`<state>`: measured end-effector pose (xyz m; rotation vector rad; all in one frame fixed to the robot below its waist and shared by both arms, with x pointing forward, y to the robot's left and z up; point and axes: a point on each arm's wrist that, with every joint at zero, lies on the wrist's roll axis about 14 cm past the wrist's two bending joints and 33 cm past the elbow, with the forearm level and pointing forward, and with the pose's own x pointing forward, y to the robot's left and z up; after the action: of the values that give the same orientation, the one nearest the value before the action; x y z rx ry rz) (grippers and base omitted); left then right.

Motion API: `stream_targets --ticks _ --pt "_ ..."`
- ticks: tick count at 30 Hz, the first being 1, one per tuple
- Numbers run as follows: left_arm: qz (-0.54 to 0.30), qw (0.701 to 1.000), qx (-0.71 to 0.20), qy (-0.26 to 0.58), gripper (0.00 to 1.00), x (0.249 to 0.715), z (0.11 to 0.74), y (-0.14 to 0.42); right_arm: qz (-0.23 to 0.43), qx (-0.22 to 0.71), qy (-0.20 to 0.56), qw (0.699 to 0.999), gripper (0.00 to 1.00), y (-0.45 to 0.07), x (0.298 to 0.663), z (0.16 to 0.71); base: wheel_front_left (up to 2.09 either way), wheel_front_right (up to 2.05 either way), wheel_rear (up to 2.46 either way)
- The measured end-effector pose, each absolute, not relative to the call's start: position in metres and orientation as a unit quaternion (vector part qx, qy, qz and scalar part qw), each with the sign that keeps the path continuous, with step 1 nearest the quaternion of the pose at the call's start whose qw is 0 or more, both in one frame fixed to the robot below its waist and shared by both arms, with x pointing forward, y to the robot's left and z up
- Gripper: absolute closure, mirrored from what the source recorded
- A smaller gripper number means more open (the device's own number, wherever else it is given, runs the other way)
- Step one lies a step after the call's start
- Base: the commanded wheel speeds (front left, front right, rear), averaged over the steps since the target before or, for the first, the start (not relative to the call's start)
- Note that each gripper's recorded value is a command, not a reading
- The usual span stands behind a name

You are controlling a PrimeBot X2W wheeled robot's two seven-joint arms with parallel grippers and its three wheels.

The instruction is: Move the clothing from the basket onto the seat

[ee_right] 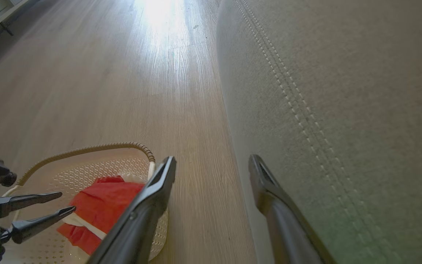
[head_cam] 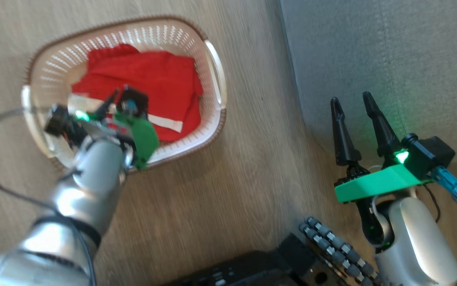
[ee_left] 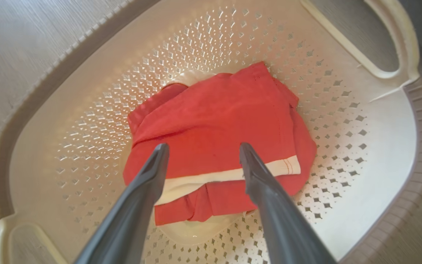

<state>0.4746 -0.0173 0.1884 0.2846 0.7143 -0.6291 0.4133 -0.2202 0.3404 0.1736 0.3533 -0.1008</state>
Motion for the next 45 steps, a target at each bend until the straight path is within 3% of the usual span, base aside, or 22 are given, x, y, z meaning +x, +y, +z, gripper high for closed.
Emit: stream_targets --ticks 7,15,34,36,45 --pt "-0.326 0.845 0.182 0.382 0.00 0.496 0.152 -0.027 -0.052 0.094 0.197 0.975 0.00 -0.220 0.416 0.321 0.00 0.00 0.00" --pt "-0.349 0.785 0.254 0.445 0.00 0.490 0.106 -0.014 -0.064 0.095 0.216 0.970 0.00 -0.226 0.410 0.309 0.00 0.00 0.00" --pt "-0.346 0.747 0.266 0.502 0.01 0.476 0.063 0.000 -0.066 0.098 0.239 0.964 0.00 -0.225 0.406 0.290 0.00 0.00 0.00" --pt "-0.346 0.746 0.264 0.504 1.00 0.475 0.062 0.001 -0.065 0.098 0.238 0.964 0.00 -0.224 0.407 0.290 0.00 0.00 0.00" --pt "-0.345 0.754 0.249 0.500 1.00 0.478 0.069 0.000 -0.050 0.100 0.219 0.969 0.00 -0.218 0.421 0.298 0.00 0.00 0.00"
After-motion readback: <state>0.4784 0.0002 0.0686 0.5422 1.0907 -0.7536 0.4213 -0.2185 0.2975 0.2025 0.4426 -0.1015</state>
